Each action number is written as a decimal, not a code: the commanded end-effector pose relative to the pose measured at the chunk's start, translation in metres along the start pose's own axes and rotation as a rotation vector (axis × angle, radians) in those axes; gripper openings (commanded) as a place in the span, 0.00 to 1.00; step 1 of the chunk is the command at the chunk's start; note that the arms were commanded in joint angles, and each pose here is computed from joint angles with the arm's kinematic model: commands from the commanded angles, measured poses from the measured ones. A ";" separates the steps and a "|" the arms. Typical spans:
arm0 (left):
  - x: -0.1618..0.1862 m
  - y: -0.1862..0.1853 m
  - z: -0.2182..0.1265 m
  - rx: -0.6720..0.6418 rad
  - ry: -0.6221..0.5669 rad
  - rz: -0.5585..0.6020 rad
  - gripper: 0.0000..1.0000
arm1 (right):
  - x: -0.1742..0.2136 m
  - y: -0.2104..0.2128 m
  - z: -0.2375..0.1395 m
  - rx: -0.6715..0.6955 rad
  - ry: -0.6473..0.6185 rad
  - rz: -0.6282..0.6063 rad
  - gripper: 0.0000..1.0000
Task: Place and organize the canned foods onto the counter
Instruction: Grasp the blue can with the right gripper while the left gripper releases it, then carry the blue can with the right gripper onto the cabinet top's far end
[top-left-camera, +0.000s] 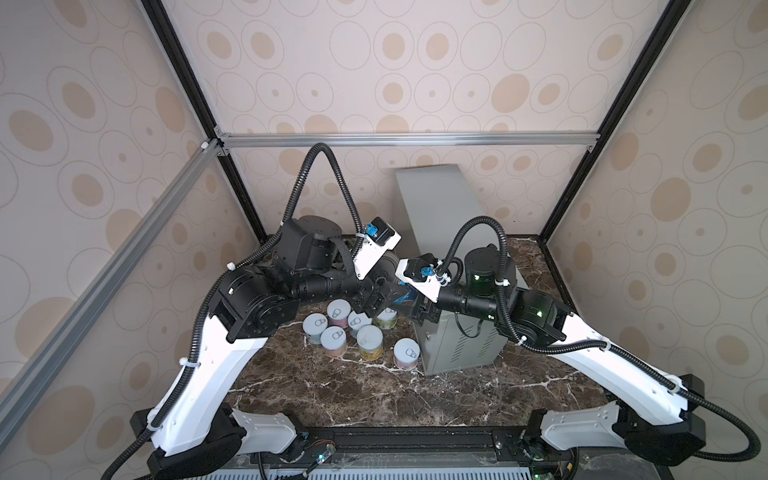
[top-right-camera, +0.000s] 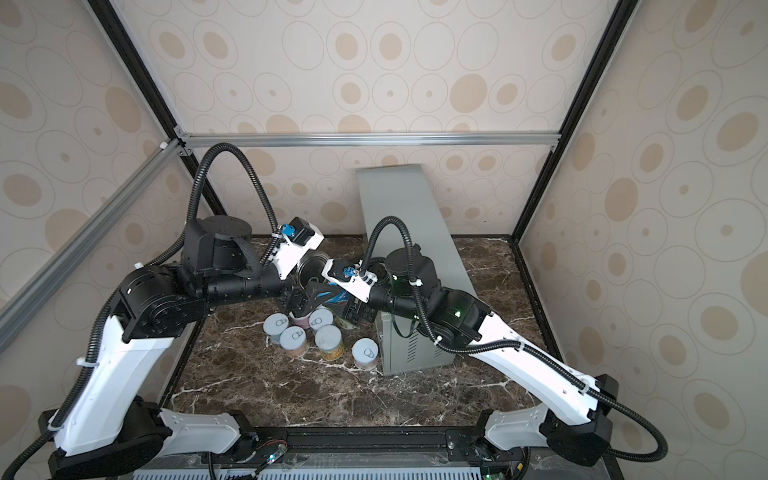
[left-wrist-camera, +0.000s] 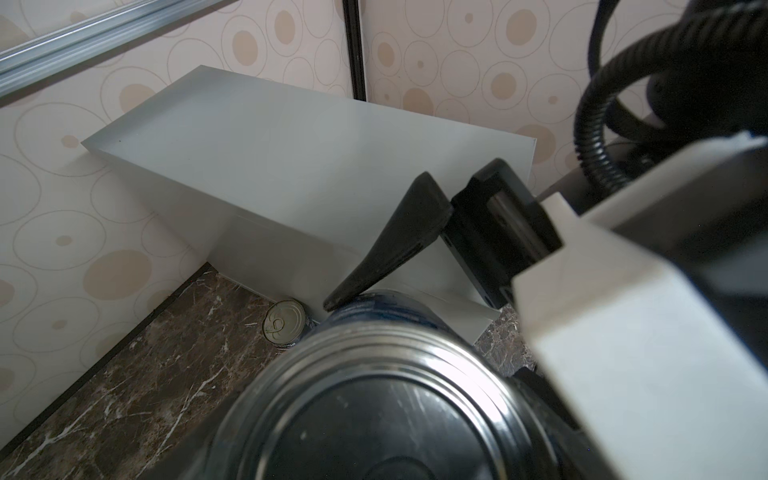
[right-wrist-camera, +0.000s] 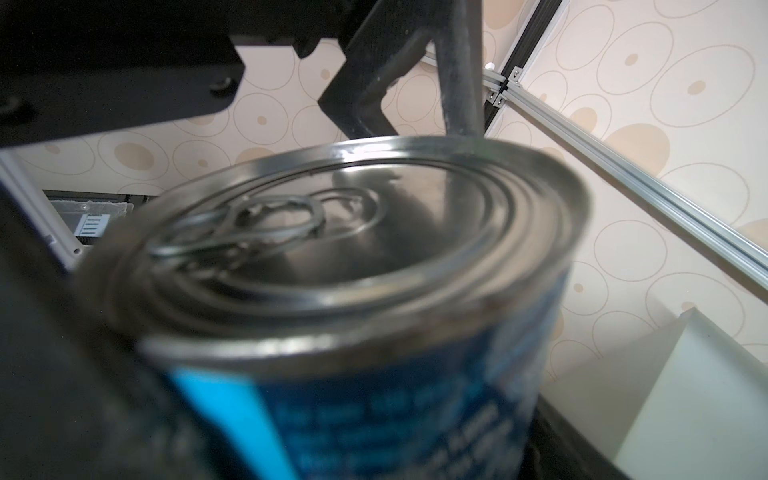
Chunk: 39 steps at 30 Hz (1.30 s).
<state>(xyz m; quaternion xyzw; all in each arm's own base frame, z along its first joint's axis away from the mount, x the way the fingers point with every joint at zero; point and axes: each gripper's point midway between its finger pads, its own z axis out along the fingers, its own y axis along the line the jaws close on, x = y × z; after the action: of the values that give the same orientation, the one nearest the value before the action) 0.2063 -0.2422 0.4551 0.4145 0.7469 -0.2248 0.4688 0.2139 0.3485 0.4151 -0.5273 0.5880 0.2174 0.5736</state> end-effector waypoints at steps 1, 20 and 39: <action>-0.059 -0.006 -0.037 0.008 -0.276 0.068 0.00 | -0.023 -0.013 -0.005 0.060 -0.064 0.003 0.66; -0.062 0.020 -0.067 -0.166 -0.384 0.004 0.98 | -0.050 -0.064 -0.030 0.259 -0.212 0.086 0.32; -0.037 0.048 -0.096 -0.375 -0.424 -0.046 0.98 | -0.008 -0.223 -0.089 0.608 -0.315 0.335 0.22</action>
<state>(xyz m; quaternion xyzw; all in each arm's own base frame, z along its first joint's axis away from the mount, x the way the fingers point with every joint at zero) 0.2062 -0.1692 0.5240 0.2675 0.6784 -0.1752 0.6614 0.3729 0.2055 0.4382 -0.2251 0.7052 0.1573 0.6537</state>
